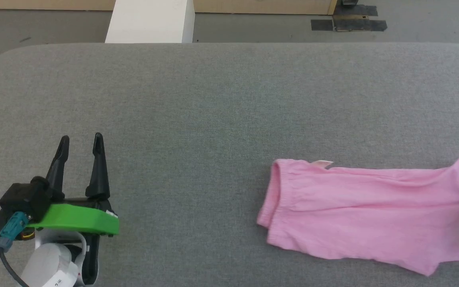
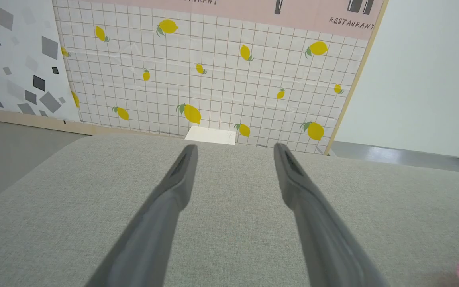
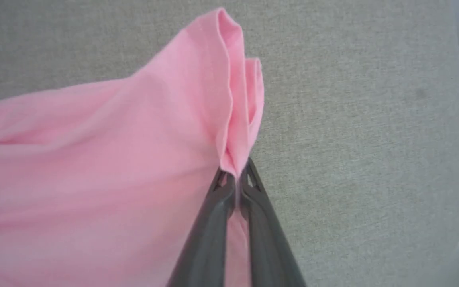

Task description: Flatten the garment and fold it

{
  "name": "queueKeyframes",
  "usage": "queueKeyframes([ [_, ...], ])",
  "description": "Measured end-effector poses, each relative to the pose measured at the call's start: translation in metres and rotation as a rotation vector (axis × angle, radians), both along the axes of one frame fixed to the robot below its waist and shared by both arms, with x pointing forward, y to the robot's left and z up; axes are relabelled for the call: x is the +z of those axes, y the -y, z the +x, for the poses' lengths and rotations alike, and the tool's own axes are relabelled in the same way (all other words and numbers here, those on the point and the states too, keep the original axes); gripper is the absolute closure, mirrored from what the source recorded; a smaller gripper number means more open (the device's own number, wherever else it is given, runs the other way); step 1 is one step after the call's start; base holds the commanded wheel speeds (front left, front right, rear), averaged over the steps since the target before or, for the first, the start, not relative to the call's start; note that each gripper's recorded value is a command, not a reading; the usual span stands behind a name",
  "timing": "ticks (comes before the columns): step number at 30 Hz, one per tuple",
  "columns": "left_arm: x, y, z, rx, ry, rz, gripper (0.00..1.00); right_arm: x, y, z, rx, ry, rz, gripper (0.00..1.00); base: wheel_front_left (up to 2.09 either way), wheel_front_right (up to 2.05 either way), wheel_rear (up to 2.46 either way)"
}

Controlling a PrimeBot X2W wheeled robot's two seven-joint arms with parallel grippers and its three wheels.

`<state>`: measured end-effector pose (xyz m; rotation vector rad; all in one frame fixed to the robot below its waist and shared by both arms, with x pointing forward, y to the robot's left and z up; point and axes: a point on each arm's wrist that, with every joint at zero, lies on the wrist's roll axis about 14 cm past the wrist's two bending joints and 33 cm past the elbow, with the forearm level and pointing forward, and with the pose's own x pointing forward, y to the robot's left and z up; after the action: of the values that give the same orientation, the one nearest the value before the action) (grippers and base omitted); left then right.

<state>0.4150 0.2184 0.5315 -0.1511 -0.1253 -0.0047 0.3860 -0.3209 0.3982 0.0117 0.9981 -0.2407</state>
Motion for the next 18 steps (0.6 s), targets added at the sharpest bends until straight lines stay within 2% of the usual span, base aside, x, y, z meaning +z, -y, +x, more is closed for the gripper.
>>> queueKeyframes([
  [4,-0.003,0.003,0.000,-0.008,-0.005,-0.007,0.00,0.004,0.008,0.000,0.005,-0.033,-0.049,1.00,0.00,0.00,0.00],
  [9,-0.001,0.005,-0.001,-0.007,-0.001,-0.016,0.00,0.020,-0.008,0.003,0.105,-0.091,-0.092,1.00,0.00,0.00,0.00],
  [13,0.000,0.004,-0.005,-0.003,0.002,-0.018,0.00,0.043,-0.037,-0.001,0.229,-0.112,-0.091,1.00,0.00,0.00,0.00],
  [18,0.002,0.005,-0.011,0.000,0.006,-0.024,0.00,0.061,-0.094,-0.016,0.393,-0.106,-0.015,1.00,0.00,0.00,0.00],
])
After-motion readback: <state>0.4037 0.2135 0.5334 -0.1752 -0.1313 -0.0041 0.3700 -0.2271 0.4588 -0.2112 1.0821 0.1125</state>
